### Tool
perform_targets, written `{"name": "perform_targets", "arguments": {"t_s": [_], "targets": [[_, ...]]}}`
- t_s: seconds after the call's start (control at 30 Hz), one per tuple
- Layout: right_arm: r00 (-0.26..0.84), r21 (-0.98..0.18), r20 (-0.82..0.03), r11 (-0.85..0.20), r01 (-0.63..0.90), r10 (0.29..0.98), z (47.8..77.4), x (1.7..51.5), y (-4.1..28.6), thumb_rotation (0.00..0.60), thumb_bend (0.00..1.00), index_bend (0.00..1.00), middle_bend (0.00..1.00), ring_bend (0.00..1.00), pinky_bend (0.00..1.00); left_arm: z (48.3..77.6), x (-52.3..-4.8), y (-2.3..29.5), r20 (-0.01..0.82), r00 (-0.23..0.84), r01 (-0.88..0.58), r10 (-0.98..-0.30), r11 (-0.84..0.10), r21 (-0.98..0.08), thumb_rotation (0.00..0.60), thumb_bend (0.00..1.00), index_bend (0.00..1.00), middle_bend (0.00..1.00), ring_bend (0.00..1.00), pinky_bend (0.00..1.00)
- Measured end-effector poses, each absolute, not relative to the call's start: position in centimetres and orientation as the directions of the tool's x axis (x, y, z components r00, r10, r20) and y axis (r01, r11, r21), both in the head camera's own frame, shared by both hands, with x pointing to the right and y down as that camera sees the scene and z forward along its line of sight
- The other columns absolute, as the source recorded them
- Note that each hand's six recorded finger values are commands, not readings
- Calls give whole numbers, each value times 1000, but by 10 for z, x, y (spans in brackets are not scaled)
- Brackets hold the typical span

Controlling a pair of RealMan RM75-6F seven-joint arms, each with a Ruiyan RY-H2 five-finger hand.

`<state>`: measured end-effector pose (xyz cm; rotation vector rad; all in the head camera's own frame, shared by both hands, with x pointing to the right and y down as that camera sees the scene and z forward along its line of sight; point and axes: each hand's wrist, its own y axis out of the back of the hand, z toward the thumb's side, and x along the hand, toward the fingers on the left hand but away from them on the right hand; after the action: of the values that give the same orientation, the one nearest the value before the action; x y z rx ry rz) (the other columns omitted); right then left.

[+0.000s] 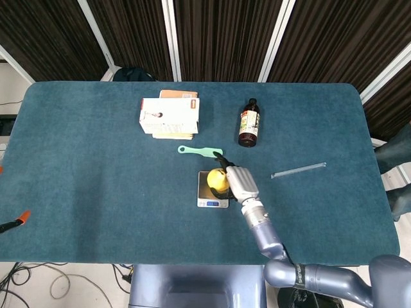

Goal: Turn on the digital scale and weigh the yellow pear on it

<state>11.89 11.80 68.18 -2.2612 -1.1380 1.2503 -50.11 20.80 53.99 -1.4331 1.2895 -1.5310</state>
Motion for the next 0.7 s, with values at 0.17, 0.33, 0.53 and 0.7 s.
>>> {"name": "perform_targets", "arguments": {"t_s": [0.17, 0.33, 0.53, 0.7], "targets": [[299, -608, -584, -651, 455, 755, 690, 105, 119, 600, 459, 0, 201, 454, 401, 539, -502, 208, 312, -176, -155, -933, -287, -945, 600, 99, 26, 22, 0, 28], [295, -609, -596, -660, 439, 747, 699, 98, 124, 600, 459, 0, 200, 454, 401, 540, -502, 208, 317, -174, -156, -932, -292, -944, 600, 99, 26, 22, 0, 28], [288, -613, -607, -667, 423, 740, 707, 95, 126, 600, 459, 0, 200, 452, 399, 540, -502, 208, 317, -175, -154, -932, -293, -944, 600, 99, 26, 22, 0, 28], [289, -613, -616, -676, 409, 733, 711, 96, 127, 600, 446, 0, 197, 365, 395, 541, -502, 207, 320, -176, -153, -931, -296, -943, 600, 99, 26, 22, 0, 28]]}}
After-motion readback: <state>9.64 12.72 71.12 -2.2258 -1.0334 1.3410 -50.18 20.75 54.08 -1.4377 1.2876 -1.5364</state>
